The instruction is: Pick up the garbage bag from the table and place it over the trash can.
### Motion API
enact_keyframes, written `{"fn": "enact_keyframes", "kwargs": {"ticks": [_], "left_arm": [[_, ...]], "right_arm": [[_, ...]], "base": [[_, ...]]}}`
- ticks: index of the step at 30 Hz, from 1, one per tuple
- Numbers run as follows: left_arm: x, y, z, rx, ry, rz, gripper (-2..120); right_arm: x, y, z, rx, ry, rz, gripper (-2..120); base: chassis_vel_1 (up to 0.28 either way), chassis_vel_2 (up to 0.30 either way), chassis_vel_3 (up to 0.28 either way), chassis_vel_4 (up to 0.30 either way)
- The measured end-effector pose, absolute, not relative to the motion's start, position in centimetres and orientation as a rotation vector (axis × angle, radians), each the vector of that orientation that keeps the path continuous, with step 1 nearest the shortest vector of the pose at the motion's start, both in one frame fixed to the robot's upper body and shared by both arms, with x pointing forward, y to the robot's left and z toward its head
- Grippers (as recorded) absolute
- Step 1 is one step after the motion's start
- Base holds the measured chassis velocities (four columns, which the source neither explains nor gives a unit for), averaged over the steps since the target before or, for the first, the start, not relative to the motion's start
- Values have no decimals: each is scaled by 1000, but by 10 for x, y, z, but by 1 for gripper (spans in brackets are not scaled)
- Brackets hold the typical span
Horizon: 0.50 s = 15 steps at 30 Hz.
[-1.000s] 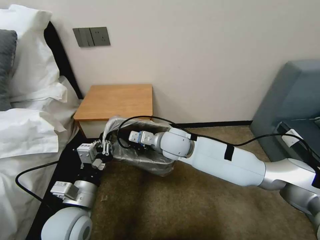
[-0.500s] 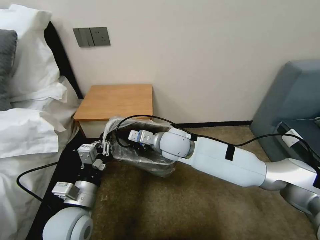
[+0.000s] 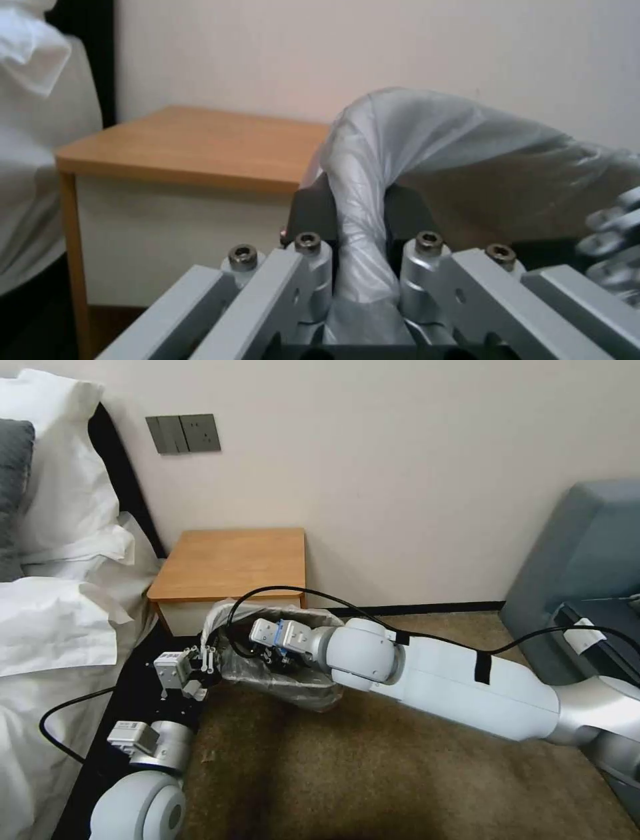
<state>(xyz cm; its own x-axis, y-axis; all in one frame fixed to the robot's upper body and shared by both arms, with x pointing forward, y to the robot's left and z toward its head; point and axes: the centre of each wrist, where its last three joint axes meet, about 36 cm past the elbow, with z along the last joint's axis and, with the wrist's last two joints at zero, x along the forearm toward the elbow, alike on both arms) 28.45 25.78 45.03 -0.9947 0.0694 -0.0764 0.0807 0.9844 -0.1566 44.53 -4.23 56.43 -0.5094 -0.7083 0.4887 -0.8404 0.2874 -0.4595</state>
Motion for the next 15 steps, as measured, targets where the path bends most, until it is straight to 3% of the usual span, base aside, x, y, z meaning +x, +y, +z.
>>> {"fn": "enact_keyframes", "kwargs": {"ticks": [9, 15], "left_arm": [[285, 258, 448, 49, 3119, -349, 9], [281, 255, 451, 17, 3172, -397, 9]], "right_arm": [[424, -79, 586, 1372, -2495, 795, 0], [412, -123, 582, 1227, -2655, 658, 20]], "base": [[0, 0, 0, 0], [0, 0, 0, 0]]}}
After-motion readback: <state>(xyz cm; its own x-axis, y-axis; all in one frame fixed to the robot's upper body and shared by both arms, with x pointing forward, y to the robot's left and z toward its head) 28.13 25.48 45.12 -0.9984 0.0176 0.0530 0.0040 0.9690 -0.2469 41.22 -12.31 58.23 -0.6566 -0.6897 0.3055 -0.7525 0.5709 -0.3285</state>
